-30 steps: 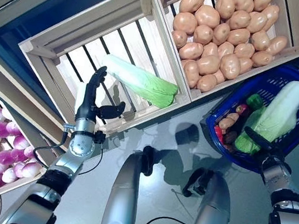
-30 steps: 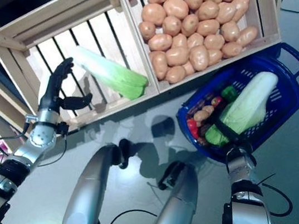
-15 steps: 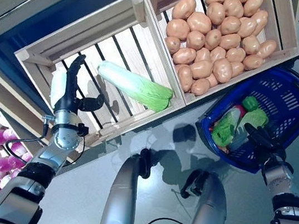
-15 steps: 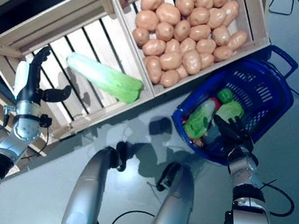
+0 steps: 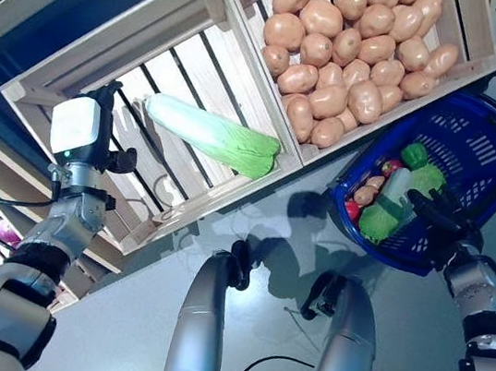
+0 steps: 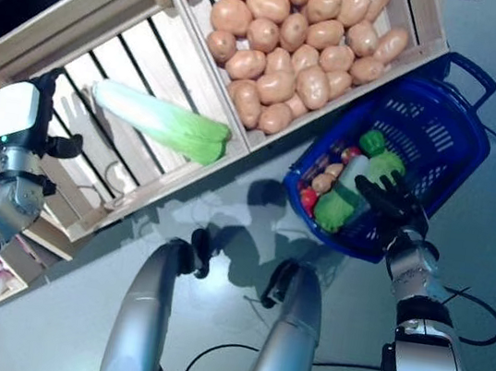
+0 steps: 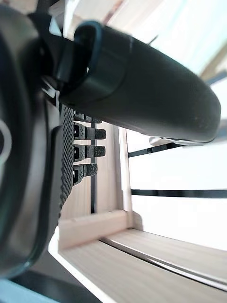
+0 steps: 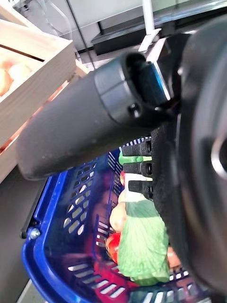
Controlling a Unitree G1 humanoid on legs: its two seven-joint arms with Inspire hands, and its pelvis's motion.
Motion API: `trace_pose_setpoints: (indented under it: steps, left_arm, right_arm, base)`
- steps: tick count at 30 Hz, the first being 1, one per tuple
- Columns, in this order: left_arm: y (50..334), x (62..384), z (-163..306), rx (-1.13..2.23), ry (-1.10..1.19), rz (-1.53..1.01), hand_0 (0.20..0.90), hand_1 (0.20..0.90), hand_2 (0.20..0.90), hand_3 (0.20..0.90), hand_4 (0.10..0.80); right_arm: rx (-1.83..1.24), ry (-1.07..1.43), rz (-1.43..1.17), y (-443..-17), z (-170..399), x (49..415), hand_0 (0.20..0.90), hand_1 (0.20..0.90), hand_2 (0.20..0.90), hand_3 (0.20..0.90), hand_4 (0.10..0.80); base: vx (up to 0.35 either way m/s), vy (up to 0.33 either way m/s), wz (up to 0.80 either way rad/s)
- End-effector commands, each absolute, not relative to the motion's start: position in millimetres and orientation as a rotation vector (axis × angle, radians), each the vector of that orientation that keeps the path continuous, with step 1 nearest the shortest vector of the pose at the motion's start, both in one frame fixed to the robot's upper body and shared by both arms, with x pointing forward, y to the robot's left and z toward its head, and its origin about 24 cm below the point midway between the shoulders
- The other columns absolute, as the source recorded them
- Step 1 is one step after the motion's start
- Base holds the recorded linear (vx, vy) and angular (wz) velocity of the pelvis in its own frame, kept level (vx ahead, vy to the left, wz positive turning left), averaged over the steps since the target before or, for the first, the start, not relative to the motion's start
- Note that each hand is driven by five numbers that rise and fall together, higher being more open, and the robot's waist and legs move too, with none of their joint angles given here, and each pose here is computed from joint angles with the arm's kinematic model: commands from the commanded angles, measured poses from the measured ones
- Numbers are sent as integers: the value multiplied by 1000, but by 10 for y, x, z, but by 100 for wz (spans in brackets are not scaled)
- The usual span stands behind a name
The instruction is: Put vegetables into the basket
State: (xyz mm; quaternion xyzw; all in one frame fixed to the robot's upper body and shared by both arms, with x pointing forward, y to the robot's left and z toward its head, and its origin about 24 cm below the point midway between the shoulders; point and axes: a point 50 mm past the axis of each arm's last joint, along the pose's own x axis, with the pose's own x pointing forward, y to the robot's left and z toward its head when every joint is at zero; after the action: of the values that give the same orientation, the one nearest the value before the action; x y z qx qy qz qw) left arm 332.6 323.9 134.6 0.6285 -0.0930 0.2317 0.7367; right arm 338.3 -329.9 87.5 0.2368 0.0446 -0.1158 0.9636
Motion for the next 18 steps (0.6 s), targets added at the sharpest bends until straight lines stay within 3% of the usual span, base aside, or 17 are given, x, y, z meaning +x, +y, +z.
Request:
trace_pose_setpoints:
  steps: [1, 18]
  left_arm:
    - [3517, 3285, 1995, 1484, -343, 734, 900, 900, 900, 900, 800]
    - [3554, 3371, 2323, 1548, -374, 773, 900, 900, 900, 900, 800]
  right_arm:
    - [437, -60, -156, -3411, 1266, 3414, 900, 900, 900, 900, 800]
    - [424, -131, -123, -3445, 1639, 3501, 900, 900, 900, 900, 800]
  base:
    - [-16, 63, 0]
    - [2, 38, -1]
